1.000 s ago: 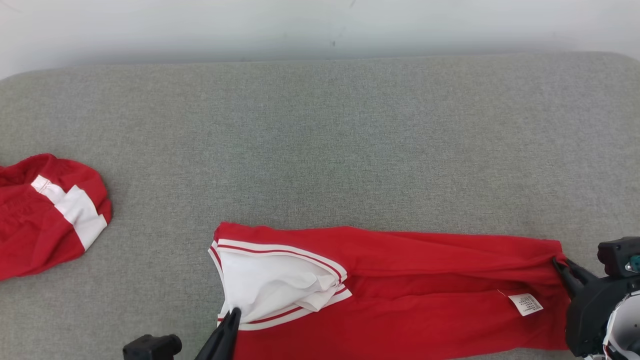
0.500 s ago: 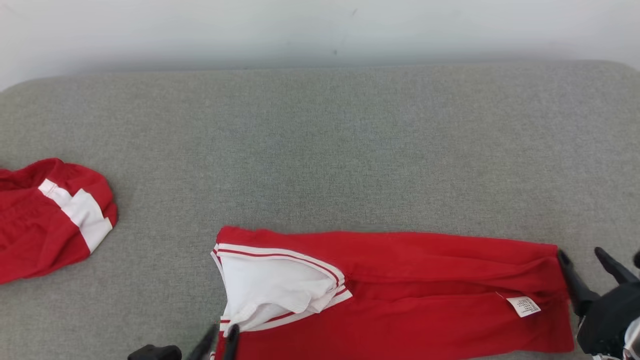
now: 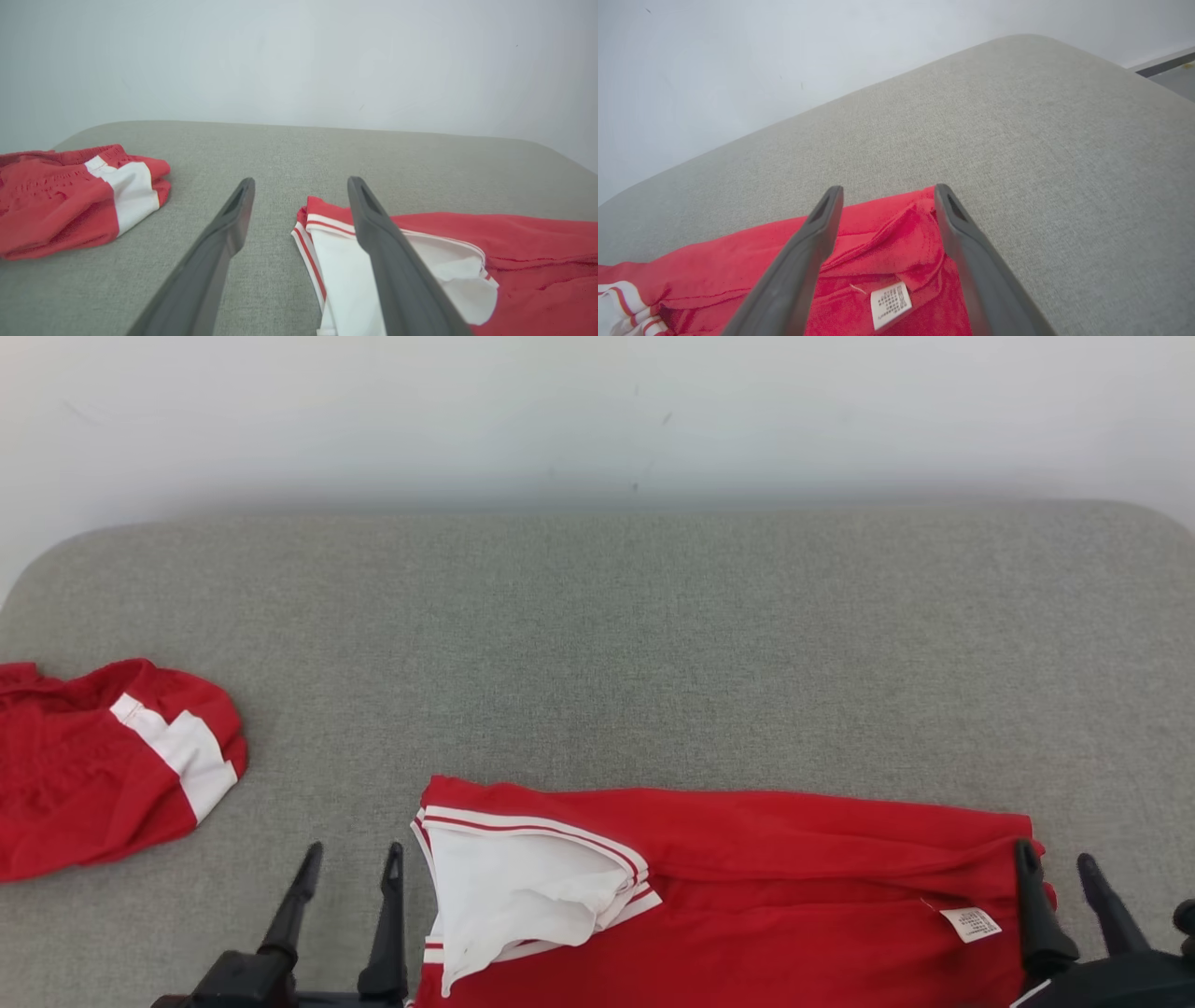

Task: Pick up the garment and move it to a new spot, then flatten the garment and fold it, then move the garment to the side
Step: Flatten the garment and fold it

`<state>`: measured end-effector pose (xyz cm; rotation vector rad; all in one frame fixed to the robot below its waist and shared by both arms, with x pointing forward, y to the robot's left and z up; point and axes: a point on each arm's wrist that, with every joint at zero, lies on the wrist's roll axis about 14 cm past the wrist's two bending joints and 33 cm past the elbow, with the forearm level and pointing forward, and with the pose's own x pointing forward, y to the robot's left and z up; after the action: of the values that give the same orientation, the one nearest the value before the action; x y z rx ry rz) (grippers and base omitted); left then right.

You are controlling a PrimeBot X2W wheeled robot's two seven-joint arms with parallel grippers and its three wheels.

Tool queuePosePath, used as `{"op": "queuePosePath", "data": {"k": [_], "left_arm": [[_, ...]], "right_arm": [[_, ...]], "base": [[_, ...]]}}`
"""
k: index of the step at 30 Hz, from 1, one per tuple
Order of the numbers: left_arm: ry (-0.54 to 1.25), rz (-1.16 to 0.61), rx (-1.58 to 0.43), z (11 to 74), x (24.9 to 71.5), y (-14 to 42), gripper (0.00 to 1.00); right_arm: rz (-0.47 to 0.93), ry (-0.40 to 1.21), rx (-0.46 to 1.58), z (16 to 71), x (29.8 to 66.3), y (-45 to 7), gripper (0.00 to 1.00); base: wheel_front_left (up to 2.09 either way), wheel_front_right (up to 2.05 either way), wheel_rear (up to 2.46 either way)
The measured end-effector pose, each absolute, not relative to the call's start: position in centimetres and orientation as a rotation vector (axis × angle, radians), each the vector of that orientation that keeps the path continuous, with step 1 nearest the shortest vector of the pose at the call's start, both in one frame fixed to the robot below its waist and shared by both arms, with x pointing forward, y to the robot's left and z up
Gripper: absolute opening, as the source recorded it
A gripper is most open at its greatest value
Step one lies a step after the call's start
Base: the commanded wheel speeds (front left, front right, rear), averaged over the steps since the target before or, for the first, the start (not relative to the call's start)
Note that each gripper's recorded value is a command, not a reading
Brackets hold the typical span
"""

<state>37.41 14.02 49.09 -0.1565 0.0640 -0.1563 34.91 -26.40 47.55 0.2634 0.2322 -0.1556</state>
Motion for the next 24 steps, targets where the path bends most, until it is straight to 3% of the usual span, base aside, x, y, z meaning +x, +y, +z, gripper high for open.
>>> {"op": "queuePosePath", "data": {"k": [8, 24], "left_arm": [[-0.097, -0.034, -0.131, 52.3, 37.1, 15.9, 1.0], [-0.069, -0.056, -0.162, 50.3, 36.9, 16.1, 1.0]], "right_arm": [[-0.137, 0.185, 0.331, 46.7, 34.5, -24.5, 1.0], [-0.197, 0.338, 0.28, 44.0, 33.6, -26.5, 1.0]], "base": [[0.0, 0.0, 0.0], [0.0, 0.0, 0.0]]}}
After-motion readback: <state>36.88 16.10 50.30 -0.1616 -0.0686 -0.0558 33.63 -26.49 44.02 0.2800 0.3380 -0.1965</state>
